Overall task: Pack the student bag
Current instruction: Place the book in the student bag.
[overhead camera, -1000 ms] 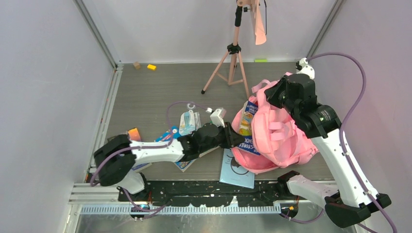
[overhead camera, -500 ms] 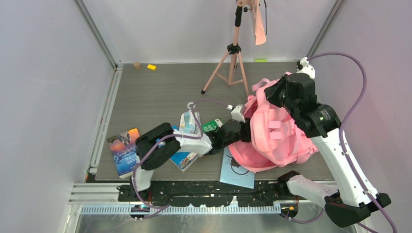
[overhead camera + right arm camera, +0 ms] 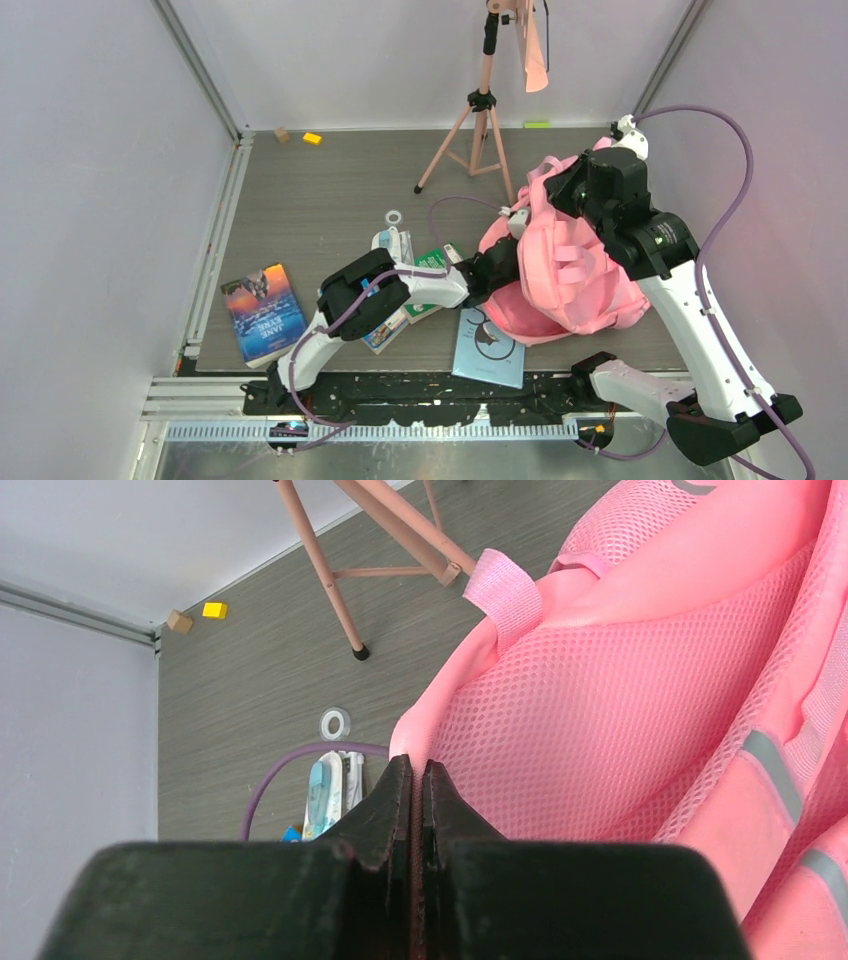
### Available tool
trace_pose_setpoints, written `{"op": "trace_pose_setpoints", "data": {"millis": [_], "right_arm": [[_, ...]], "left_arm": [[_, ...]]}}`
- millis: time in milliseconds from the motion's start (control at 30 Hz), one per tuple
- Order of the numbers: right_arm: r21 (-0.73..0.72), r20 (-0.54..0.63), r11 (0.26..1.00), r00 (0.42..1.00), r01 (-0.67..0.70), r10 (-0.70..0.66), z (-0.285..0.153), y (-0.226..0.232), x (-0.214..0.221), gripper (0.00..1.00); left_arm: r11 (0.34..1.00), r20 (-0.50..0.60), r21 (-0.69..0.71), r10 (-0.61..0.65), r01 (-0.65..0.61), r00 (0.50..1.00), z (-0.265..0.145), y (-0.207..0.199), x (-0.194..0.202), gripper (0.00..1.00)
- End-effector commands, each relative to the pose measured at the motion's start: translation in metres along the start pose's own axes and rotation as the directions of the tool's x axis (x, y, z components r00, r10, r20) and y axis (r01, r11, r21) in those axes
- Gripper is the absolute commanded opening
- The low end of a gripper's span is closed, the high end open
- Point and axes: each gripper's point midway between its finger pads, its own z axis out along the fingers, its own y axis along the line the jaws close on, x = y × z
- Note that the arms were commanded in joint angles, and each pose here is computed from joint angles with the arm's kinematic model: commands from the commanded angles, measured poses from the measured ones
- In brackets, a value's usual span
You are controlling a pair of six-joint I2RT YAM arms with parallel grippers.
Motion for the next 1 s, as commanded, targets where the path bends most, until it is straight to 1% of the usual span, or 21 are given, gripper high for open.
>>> {"op": "trace_pose_setpoints", "data": {"millis": [0, 67, 133, 300, 433, 600, 700, 867, 967], "right_arm": [[-0.178, 0.156, 0.982, 0.983, -0.069, 0.098, -0.020, 0.042, -0.049, 0.00], [-0.168, 0.167, 0.984, 0.981, -0.066, 0.094, -0.021, 0.039, -0.050, 0.00], [-0.162, 0.174, 0.985, 0.981, -0.062, 0.090, -0.022, 0.037, -0.050, 0.00], [-0.147, 0.187, 0.988, 0.979, -0.055, 0.082, -0.022, 0.032, -0.051, 0.00], [-0.138, 0.198, 0.989, 0.977, -0.053, 0.080, -0.023, 0.029, -0.053, 0.00], [-0.129, 0.216, 0.991, 0.974, -0.044, 0.071, -0.026, 0.026, -0.056, 0.00], [-0.129, 0.213, 0.991, 0.975, -0.042, 0.069, -0.027, 0.026, -0.055, 0.00], [-0.143, 0.211, 0.989, 0.975, -0.045, 0.075, -0.031, 0.028, -0.056, 0.00], [-0.140, 0.225, 0.989, 0.972, -0.039, 0.071, -0.034, 0.027, -0.059, 0.00]], "left_arm": [[0.992, 0.125, 0.115, 0.030, -0.045, 0.992, 0.009, -0.045, -0.038, 0.03], [0.994, 0.127, 0.097, 0.039, -0.052, 0.991, 0.007, -0.040, -0.037, 0.17], [0.994, 0.125, 0.090, 0.058, -0.070, 0.991, 0.004, -0.039, -0.037, 0.35], [0.990, 0.125, 0.087, 0.103, -0.115, 0.987, -0.002, -0.042, -0.041, 0.59], [0.981, 0.129, 0.105, 0.148, -0.162, 0.981, -0.009, -0.047, -0.044, 0.67], [0.969, 0.166, 0.144, 0.176, -0.201, 0.970, -0.024, -0.057, -0.052, 0.72], [0.970, 0.183, 0.113, 0.191, -0.214, 0.964, -0.036, -0.053, -0.058, 0.74], [0.959, 0.193, 0.079, 0.252, -0.271, 0.948, -0.064, -0.050, -0.067, 0.80], [0.949, 0.179, 0.095, 0.282, -0.302, 0.942, -0.086, -0.056, -0.068, 0.82]]}}
